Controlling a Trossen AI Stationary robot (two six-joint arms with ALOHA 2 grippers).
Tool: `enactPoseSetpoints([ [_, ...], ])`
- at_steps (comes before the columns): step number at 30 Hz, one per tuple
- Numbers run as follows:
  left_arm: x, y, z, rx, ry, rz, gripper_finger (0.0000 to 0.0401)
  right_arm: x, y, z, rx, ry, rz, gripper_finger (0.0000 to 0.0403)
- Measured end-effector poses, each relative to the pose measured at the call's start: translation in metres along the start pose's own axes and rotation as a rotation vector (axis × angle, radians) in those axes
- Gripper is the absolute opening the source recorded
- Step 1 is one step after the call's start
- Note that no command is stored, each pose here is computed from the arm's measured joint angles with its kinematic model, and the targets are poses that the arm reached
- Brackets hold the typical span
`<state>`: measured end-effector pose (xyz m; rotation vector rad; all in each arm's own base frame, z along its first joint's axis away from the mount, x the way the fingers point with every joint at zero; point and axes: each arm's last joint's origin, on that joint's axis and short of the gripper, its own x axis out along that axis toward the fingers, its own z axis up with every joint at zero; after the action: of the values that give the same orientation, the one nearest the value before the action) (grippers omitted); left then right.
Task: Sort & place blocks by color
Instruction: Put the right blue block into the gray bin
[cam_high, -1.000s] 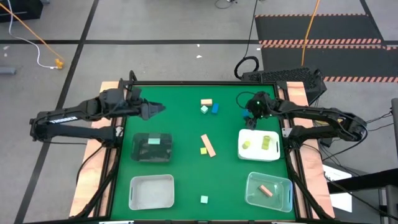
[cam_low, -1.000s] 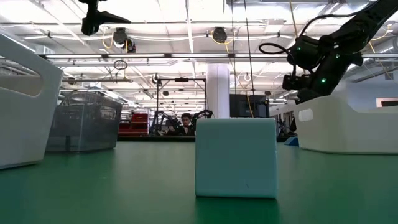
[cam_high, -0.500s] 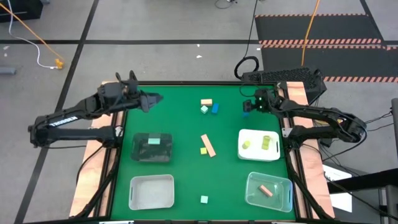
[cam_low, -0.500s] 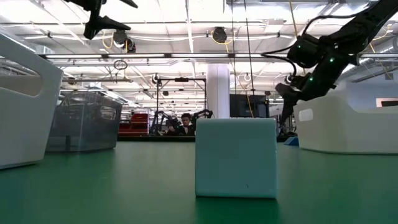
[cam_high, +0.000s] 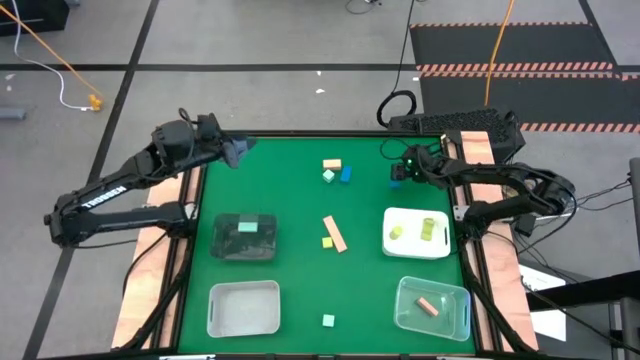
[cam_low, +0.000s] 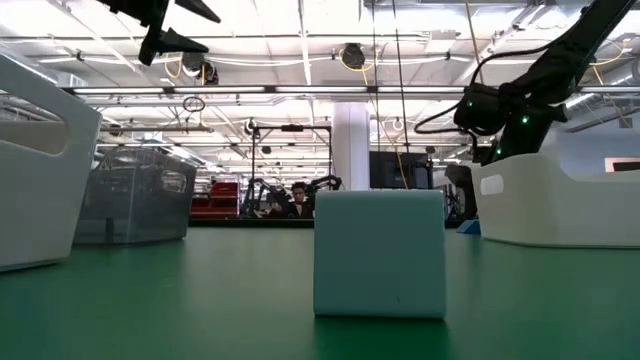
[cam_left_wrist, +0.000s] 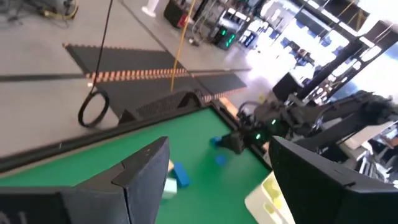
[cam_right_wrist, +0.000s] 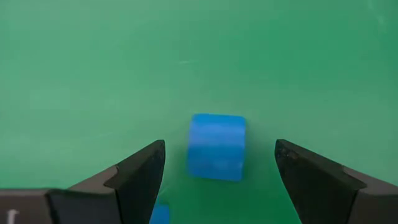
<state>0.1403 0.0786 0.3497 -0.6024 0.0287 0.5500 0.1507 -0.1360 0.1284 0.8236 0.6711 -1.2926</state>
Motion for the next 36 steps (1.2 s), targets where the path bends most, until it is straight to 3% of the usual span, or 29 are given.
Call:
enactPoseSetpoints([
  [8, -0.001, -0.001, 0.011, 0.072, -0.093, -0.045, 0.0275, 0.011, 0.002, -0.003, 0.001, 0.024, -0.014, 0.0275],
  [15, 0.0, -0.005, 0.019, 0.176, -0.177, -0.078, 0.0274, 0.017, 0.001, -0.007, 0.015, 0.043, -0.049, 0.0182],
  [19, -0.001, -0.005, 0.023, 0.202, -0.243, -0.031, 0.0274, 0.016, 0.001, -0.007, 0.017, 0.047, -0.047, 0.0111],
  [24, -0.001, -0.002, 0.024, 0.203, -0.28, 0.067, 0.0275, 0.012, 0.002, -0.005, 0.044, 0.042, -0.011, 0.0111],
  [29, 0.007, 0.0, 0.021, 0.258, -0.251, 0.101, 0.0271, 0.0, 0.009, 0.004, 0.148, 0.014, 0.136, 0.0111],
  [36, 0.039, 0.009, 0.009, 0.326, -0.123, 0.162, 0.0255, -0.026, 0.034, 0.03, 0.286, -0.137, 0.553, 0.0111],
])
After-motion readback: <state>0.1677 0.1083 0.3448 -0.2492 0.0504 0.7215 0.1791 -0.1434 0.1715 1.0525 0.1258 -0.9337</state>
